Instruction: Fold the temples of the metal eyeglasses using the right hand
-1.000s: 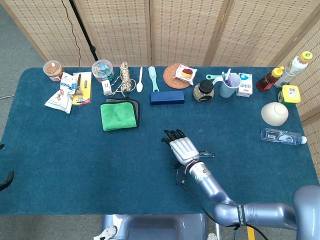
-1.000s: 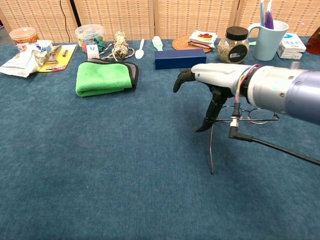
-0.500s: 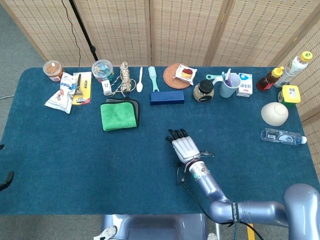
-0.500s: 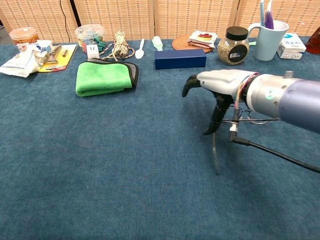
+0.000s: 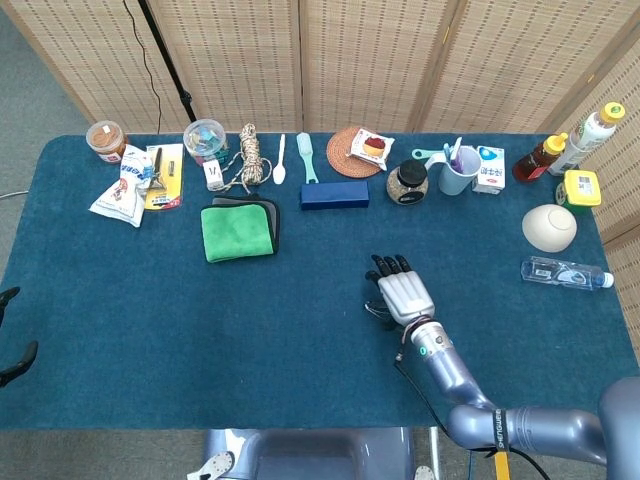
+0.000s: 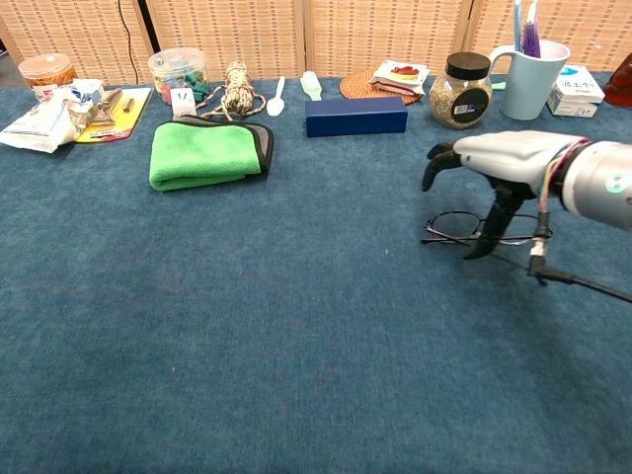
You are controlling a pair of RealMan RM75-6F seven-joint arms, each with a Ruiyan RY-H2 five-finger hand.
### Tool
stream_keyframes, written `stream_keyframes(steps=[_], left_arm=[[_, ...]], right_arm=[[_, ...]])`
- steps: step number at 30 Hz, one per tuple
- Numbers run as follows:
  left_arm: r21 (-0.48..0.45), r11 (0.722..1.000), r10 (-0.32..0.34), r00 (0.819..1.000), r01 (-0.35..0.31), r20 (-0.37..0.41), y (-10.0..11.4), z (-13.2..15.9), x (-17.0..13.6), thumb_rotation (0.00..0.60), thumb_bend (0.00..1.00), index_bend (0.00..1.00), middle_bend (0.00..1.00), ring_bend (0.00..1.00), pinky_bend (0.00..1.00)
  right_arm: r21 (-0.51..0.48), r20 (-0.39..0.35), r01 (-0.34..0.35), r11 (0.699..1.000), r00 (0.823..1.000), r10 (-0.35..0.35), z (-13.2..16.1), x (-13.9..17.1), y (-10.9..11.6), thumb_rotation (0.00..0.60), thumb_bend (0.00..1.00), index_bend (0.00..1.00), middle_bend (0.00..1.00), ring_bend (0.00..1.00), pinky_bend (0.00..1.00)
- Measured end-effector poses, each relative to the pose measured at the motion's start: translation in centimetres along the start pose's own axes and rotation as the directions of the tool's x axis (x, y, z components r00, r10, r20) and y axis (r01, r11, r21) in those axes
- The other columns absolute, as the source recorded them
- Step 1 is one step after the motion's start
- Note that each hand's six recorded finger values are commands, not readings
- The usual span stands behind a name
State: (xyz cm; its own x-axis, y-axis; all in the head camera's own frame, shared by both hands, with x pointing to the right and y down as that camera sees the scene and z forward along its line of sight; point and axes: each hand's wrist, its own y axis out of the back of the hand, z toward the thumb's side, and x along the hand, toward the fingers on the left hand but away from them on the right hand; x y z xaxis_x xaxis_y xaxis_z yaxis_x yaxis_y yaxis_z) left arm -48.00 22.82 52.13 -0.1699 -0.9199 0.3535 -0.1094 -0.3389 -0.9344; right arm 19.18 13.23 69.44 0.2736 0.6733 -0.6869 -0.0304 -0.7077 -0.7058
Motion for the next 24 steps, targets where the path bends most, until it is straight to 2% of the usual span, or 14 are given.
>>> stream_keyframes(steps=[8,12,19,24], left_arm=[[0.005,1.0,0.003,1.0,-0.003,0.005,0.2,0.4,0.0,0.6,0.29,0.16,0.07,0.07,0.05],[0.01,1.0,0.005,1.0,-0.005,0.006,0.3,0.5,0.0,0.6,0.29,0.16,0.07,0.07,0.05],[0.013,1.0,0.011,1.0,-0.011,0.007,0.5,0.7,0.0,0.6,0.29,0.16,0.07,0.06,0.05],[0.009,1.0,0.009,1.0,-0.009,0.004,0.5,0.7,-0.1,0.6,0.29,0.16,0.07,0.06,0.05]], right_arm=[[0.018,0.053,0.004,1.0,0.999,-0.005,-3.9,0.2,0.4,0.6,0.0,0.41,0.09,0.0,0.0],[0.017,0.072,-0.001,1.0,0.997,0.0,-5.3,0.3,0.3,0.6,0.0,0.43,0.1,0.01,0.0],[0.003,0.099,0.007,1.0,0.995,-0.007,-7.3,0.7,0.3,0.6,0.0,0.41,0.1,0.01,0.0],[-0.03,0.105,0.05,0.998,0.993,-0.047,-8.3,1.9,1.2,0.6,0.0,0.33,0.09,0.01,0.0]])
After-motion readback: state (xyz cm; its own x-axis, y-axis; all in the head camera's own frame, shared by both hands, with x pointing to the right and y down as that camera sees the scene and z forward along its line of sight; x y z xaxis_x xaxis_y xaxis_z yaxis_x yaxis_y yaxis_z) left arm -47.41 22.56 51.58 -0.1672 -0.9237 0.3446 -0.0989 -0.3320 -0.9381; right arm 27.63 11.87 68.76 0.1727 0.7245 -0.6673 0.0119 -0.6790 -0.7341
